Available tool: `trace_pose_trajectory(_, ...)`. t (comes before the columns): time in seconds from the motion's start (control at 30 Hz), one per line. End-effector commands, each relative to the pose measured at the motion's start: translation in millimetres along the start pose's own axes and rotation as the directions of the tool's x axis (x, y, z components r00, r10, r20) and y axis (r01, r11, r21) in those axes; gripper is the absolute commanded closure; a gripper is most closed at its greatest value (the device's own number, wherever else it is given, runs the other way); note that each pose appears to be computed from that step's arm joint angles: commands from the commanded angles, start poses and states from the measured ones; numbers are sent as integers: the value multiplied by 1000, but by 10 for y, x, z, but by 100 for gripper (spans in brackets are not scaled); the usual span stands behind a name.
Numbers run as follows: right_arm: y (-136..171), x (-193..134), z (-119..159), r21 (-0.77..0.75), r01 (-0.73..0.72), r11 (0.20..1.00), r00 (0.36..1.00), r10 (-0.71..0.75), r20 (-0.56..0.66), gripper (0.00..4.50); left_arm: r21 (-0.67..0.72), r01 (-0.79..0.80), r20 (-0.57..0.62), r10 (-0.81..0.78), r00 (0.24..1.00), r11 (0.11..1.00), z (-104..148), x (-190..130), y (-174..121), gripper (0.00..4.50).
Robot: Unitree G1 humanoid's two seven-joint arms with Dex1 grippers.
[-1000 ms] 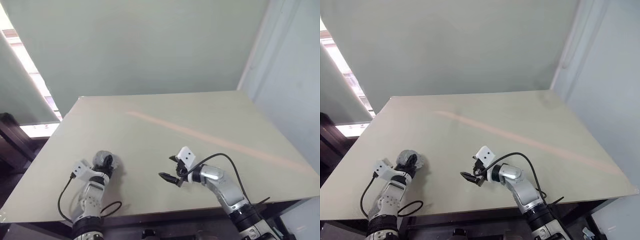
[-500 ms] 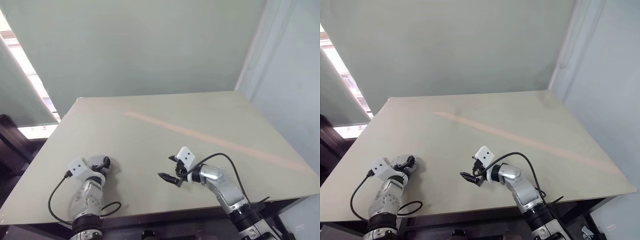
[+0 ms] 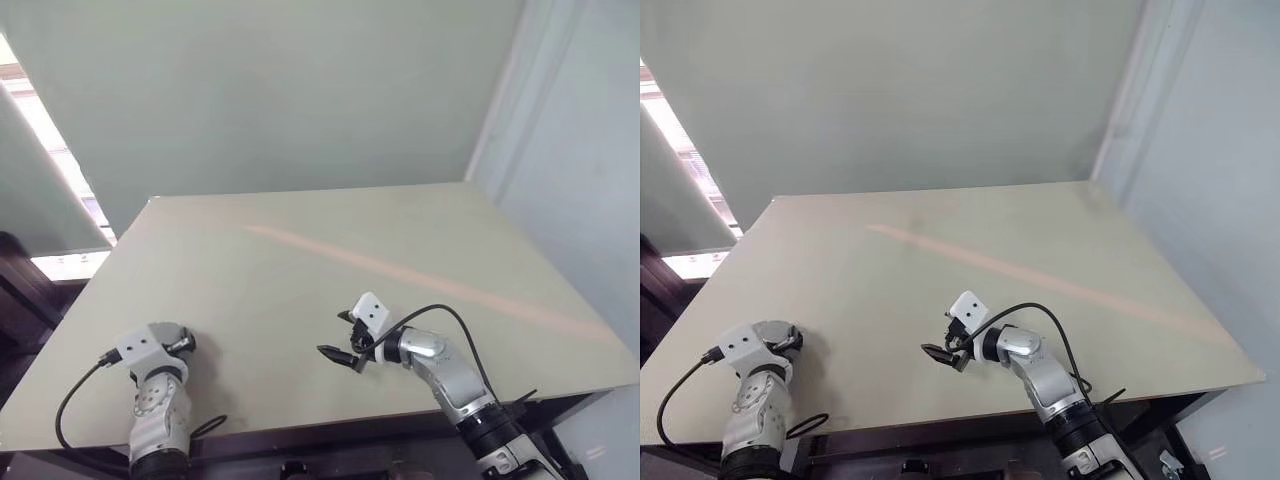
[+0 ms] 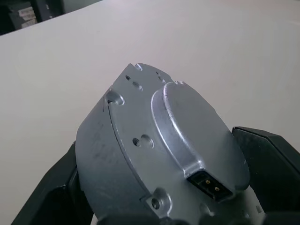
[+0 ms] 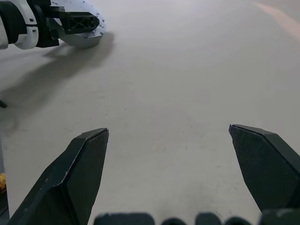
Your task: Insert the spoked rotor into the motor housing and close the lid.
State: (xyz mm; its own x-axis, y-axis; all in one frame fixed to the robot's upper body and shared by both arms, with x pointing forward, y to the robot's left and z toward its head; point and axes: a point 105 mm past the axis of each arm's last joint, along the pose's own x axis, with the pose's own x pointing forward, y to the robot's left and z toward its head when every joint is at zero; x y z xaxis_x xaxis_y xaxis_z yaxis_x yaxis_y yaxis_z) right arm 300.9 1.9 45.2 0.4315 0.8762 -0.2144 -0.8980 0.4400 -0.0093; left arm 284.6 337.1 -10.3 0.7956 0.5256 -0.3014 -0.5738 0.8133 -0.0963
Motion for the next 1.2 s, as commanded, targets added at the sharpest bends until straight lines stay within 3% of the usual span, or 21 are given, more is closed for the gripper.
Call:
trace_pose_trajectory(0.03, -48, 15, 158, -49, 9, 999, 999, -7, 46, 0, 25, 4, 64, -6, 998, 1000, 229, 9, -12, 2)
trace_pose_trajectory(0.1, -46, 21, 153, -54, 8, 999, 999, -6, 43, 0, 7, 30, 14, -30, 999, 1000, 161, 9, -65, 2)
trace_pose_trajectory(0.33, -54, 33, 142, -68, 13, 998, 999, -10, 37, 0, -337, 120, -7, -130, 991, 934, 190, 54, -392, 2)
trace_pose_trajectory(0.6, -86, 14, 111, -75, 28, 997, 999, -27, 22, 0, -607, 307, 45, -354, 934, 733, 345, 37, -1050, 2)
trace_pose_trajectory(0.77, -106, -2, 80, -79, 42, 996, 999, -41, 9, 0, -526, 377, 88, -393, 915, 763, 399, 33, -1231, 2)
trace_pose_trajectory(0.93, -122, -28, 52, -75, 56, 996, 998, -56, 2, 0, -383, 376, 137, -350, 927, 844, 485, 69, -1179, 2)
trace_pose_trajectory(1.2, -127, -38, 14, -71, 62, 996, 998, -63, -10, 0, -314, 391, 156, -359, 920, 865, 528, 63, -1134, 2)
